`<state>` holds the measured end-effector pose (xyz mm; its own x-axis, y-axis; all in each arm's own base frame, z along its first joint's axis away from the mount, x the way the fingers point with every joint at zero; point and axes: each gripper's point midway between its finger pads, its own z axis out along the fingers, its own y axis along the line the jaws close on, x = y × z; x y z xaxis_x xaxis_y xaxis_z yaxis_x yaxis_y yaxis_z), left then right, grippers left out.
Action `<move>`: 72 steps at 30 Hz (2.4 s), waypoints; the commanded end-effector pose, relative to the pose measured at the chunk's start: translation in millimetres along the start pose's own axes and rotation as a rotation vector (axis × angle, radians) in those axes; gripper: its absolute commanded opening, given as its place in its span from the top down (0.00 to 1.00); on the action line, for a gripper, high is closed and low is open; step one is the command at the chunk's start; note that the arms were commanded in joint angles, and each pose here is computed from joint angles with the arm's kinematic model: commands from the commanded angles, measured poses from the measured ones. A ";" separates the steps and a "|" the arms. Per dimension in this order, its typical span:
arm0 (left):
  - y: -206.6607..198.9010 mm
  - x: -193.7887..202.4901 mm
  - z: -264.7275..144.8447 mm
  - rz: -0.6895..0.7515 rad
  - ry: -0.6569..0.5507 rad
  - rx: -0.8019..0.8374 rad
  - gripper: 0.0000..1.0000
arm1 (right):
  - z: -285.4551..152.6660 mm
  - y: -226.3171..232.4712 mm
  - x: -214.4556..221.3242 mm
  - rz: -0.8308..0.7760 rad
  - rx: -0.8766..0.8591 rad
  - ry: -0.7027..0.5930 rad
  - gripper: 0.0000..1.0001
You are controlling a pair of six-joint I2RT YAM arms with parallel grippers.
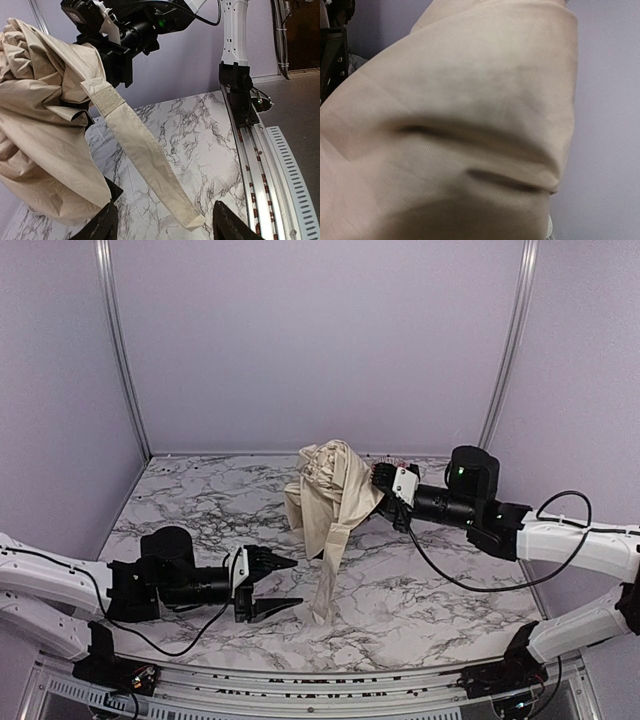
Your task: Put away the umbrella
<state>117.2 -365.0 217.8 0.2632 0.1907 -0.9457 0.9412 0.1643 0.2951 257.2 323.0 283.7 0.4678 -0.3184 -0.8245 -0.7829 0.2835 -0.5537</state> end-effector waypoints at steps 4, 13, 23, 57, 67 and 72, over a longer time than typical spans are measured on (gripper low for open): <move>27.2 -37.3 36.1 -0.085 -0.177 -0.046 0.31 | -3.6 -20.2 -47.4 -0.063 0.032 -0.102 1.00; 35.3 0.4 69.9 -0.115 -0.098 -0.023 0.29 | -7.4 -18.2 -53.8 -0.063 0.024 -0.112 1.00; -4.9 0.7 65.3 -0.113 -0.146 0.229 0.39 | -5.0 -14.1 -52.8 -0.057 -0.003 -0.107 1.00; 98.4 144.5 51.3 -0.048 0.193 0.066 1.00 | -57.4 129.5 -128.2 -0.064 -0.515 -0.331 1.00; 176.2 106.2 32.2 0.195 0.162 -0.107 1.00 | -40.5 232.6 -38.8 0.006 -0.770 -0.003 1.00; 172.4 74.6 33.8 0.292 0.111 -0.067 1.00 | -14.7 261.2 27.8 -0.025 -0.735 0.241 1.00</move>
<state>251.0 -376.2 154.9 0.4118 0.2514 -0.8759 0.9075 -0.0259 0.4193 113.1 372.8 174.7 0.4776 -0.4749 -0.7392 -0.8763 -0.1974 -0.4395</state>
